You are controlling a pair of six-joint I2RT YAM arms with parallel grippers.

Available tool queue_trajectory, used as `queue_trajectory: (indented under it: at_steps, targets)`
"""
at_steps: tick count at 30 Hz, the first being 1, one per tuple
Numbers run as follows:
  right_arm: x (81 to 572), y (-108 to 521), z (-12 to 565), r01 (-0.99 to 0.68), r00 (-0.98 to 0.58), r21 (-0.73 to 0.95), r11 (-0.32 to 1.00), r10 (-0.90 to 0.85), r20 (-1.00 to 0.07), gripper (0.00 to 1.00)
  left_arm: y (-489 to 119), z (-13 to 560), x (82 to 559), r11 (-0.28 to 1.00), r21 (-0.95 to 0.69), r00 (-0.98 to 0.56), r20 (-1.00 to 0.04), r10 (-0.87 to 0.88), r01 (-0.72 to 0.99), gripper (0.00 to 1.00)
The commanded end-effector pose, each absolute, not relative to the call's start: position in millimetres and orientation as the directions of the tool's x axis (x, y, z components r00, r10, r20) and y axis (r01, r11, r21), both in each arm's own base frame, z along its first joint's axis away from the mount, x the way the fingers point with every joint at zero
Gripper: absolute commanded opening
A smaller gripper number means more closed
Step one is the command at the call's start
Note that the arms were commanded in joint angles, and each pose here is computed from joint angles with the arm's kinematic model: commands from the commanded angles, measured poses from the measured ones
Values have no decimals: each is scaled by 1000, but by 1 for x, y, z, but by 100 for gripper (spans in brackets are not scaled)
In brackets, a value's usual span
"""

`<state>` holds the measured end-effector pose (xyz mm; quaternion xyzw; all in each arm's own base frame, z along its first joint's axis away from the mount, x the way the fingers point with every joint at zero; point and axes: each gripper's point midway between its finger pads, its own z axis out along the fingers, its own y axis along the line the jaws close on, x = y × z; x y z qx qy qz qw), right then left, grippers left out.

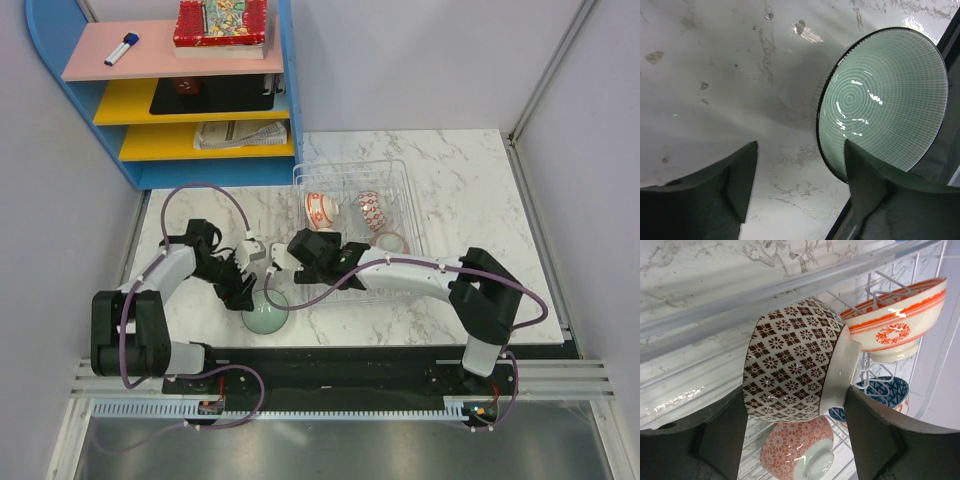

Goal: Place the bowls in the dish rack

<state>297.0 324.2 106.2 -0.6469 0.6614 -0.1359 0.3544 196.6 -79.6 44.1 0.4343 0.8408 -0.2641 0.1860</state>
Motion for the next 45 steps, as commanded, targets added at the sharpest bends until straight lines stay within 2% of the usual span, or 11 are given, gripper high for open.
queue_trajectory:
  at_steps: [1, 9, 11, 12, 17, 18, 21, 22, 31, 40, 45]
  targets:
    - [315, 341, 121, -678, 121, -717, 161, -938, -325, 0, -79, 32, 183, 424, -297, -518, -501, 693, 855, 67]
    - [310, 334, 99, -702, 120, -701, 125, -950, -289, 2, -80, 27, 180, 413, -323, -524, -487, 699, 852, 23]
    - [305, 333, 93, -722, 122, -682, 116, -949, -290, 14, -81, 28, 182, 412, -320, -522, -491, 698, 853, 8]
    - [302, 331, 92, -732, 121, -672, 110, -950, -287, 29, -81, 29, 183, 415, -316, -521, -492, 697, 853, 2]
    - [289, 331, 91, -781, 129, -618, 95, -942, -308, 52, -82, 46, 198, 427, -261, -498, -533, 684, 866, 2]
    - [286, 330, 94, -789, 133, -608, 88, -942, -309, 69, -83, 52, 201, 432, -245, -492, -548, 677, 868, 2]
    - [277, 328, 99, -812, 149, -579, 71, -934, -324, 95, -86, 69, 214, 447, -198, -471, -586, 660, 873, 2]
    - [274, 328, 100, -819, 154, -569, 65, -932, -327, 98, -87, 77, 220, 450, -180, -461, -599, 654, 874, 2]
    - [264, 326, 110, -839, 155, -539, 73, -918, -366, 98, -89, 111, 240, 485, -109, -430, -654, 622, 868, 2]
    - [272, 325, 180, -773, 173, -610, 175, -867, -467, 98, -109, 181, 255, 495, -32, -318, -802, 506, 868, 2]
    - [268, 330, 253, -781, 98, -484, 394, -688, -719, 98, -134, 247, 255, 430, 24, -155, -914, 374, 903, 2]
